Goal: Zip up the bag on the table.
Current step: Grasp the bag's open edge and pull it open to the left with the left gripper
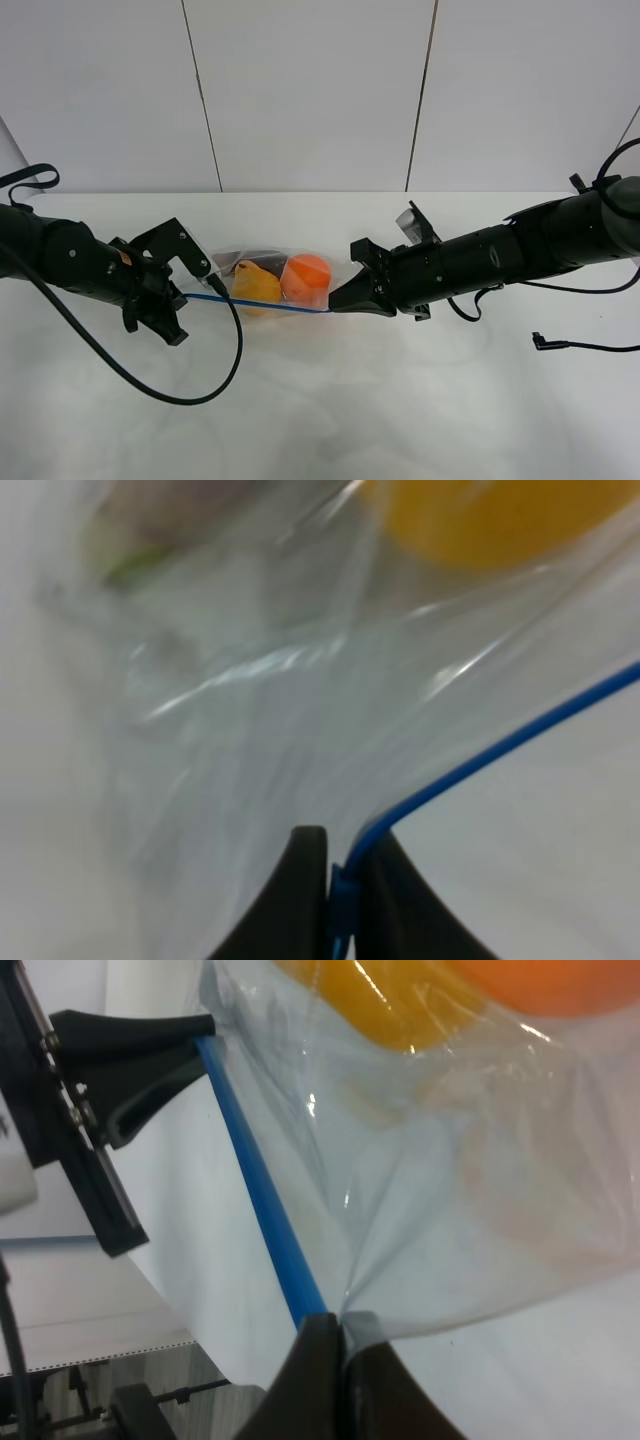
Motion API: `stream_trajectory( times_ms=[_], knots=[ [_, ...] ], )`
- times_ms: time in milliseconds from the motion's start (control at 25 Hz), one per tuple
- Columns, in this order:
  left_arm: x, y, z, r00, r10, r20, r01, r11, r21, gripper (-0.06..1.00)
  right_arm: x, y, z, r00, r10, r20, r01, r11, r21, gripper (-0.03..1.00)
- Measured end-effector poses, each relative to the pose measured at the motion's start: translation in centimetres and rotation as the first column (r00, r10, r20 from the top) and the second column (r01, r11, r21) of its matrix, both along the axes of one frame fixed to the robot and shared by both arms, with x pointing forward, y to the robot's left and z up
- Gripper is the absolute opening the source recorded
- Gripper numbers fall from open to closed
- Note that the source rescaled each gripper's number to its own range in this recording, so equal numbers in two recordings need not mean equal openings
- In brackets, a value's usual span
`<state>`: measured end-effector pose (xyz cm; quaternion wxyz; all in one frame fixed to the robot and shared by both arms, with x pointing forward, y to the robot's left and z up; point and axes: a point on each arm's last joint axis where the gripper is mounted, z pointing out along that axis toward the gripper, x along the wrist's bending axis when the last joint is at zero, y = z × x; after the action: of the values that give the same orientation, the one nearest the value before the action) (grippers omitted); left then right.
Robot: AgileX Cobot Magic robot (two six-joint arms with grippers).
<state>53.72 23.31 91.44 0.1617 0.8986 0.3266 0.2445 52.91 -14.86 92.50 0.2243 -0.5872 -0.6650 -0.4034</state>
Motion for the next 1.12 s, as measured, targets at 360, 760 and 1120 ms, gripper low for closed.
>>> stream_trajectory(
  times_ms=[360,760,1120],
  knots=[
    [0.4,3.8,-0.2,0.992,0.124,-0.031,-0.124,0.992,0.003,0.0,0.0,0.0,0.0,1.0,0.0,0.0,0.0,1.0,0.0,0.0],
    [0.3,4.8,-0.2,0.986,0.16,-0.045,-0.16,0.987,0.002,0.0,0.0,0.3,0.0,1.0,-0.006,-0.006,0.006,1.0,0.011,0.0],
    [0.5,5.6,-0.1,0.969,0.243,-0.039,-0.245,0.969,-0.035,0.55,0.0,-0.1,-0.2,1.0,0.01,0.003,-0.01,1.0,-0.018,0.0]
  ],
)
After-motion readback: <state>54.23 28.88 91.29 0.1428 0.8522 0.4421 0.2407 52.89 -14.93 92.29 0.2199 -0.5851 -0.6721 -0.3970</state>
